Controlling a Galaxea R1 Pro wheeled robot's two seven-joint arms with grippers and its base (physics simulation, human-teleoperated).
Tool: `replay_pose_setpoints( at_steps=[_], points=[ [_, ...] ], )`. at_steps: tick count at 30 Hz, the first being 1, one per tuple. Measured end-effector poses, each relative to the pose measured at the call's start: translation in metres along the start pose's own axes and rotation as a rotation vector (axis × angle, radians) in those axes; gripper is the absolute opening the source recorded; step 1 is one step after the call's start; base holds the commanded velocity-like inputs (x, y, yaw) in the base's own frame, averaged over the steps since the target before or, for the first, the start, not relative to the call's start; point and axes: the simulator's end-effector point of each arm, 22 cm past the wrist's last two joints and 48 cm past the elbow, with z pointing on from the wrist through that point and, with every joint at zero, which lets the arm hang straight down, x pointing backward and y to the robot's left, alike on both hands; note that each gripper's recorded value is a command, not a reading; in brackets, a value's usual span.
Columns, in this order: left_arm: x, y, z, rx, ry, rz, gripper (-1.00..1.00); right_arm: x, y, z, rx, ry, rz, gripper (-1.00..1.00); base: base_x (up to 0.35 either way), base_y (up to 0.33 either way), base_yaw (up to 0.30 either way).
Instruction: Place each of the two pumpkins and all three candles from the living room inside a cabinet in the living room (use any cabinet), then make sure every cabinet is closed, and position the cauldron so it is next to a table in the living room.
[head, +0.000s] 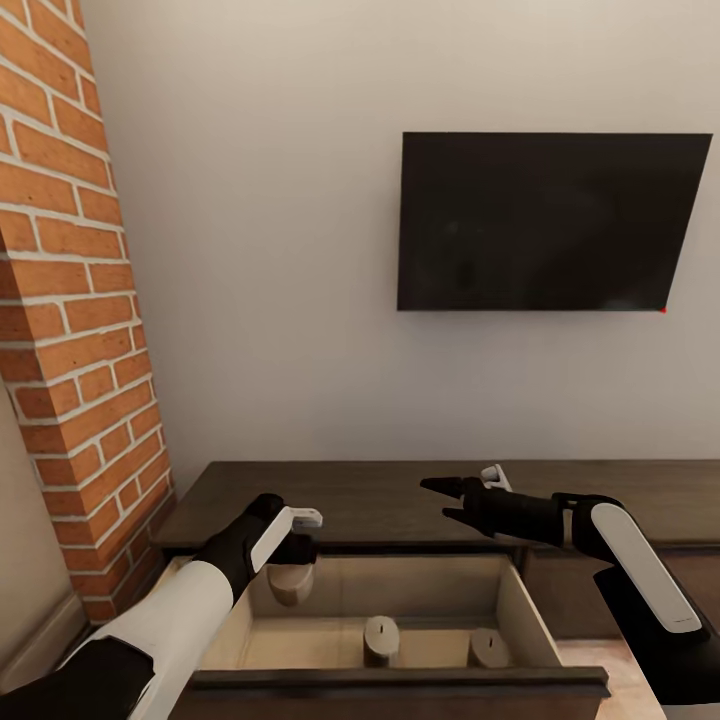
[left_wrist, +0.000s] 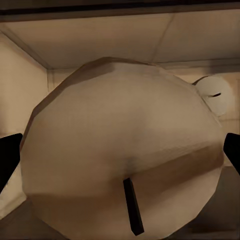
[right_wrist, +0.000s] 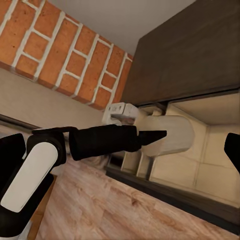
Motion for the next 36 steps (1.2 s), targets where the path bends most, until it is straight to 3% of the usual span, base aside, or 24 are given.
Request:
replay_pose_setpoints(
  at_steps=[19, 36],
  points=[
    [-0.003, 0.0, 0.0, -0.002, -0.011, 0.002, -1.0, 0.0, 0.0, 0.0, 0.0, 0.0, 0.0, 1.0, 0.011, 0.017, 0.0],
    [0.018, 0.001, 0.029, -0.004, -0.037, -0.005, -1.0, 0.027, -0.028, 0.004, 0.001, -0.001, -0.001, 1.0, 0.0, 0.0, 0.0]
  ],
)
